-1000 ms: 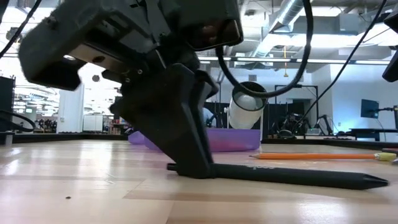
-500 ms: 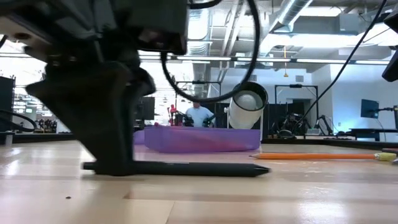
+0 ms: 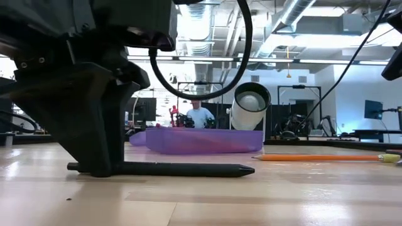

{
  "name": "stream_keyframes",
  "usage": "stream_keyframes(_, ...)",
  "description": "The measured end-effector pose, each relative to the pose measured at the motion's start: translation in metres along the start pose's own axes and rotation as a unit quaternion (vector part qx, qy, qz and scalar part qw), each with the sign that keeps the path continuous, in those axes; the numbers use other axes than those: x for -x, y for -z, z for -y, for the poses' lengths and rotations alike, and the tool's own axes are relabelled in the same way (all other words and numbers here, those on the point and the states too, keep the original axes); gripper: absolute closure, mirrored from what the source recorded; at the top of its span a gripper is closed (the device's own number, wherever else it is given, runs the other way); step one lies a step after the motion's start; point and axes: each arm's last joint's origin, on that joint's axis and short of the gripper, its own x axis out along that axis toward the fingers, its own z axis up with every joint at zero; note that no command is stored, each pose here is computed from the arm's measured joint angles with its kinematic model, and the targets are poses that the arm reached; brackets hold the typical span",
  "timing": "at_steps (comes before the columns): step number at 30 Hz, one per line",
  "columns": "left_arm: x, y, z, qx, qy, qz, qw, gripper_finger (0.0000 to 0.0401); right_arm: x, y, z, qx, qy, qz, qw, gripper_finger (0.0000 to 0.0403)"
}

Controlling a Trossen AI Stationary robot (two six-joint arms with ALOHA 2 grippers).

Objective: Pick & place school supplies into a supply box
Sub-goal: Put the black pen into the purple supply box

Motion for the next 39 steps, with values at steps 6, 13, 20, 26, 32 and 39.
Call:
stream_keyframes(6,0.000,-0.003,-0.004,0.005,-0.001,0.005,1.000,0.0235,0.000,0.000,0.000,0.000,0.000,0.001,1.000,0.0285)
stream_keyframes(13,0.000,-0.009,-0.001,-0.005,0.013,0.035,0.999,0.0224,0.000,0.000,0.000,0.000,0.001,0.001,1.000,0.0285)
stream_keyframes(20,0.000,-0.016,0.002,-0.010,0.035,0.068,0.997,0.0232,0.000,0.000,0.000,0.000,0.001,0.002,1.000,0.0285)
stream_keyframes(26,0.000,-0.022,0.002,-0.025,0.064,0.079,0.995,0.0232,0.000,0.000,0.000,0.000,0.002,0.002,1.000,0.0285)
stream_keyframes(32,-0.011,-0.020,-0.002,-0.012,0.078,0.055,0.995,0.0232,0.000,0.000,0.000,0.000,0.002,0.003,1.000,0.0285)
stream_keyframes(39,-0.014,-0.017,-0.005,0.005,0.060,0.053,0.997,0.0234,0.000,0.000,0.000,0.000,0.002,0.003,1.000,0.0285)
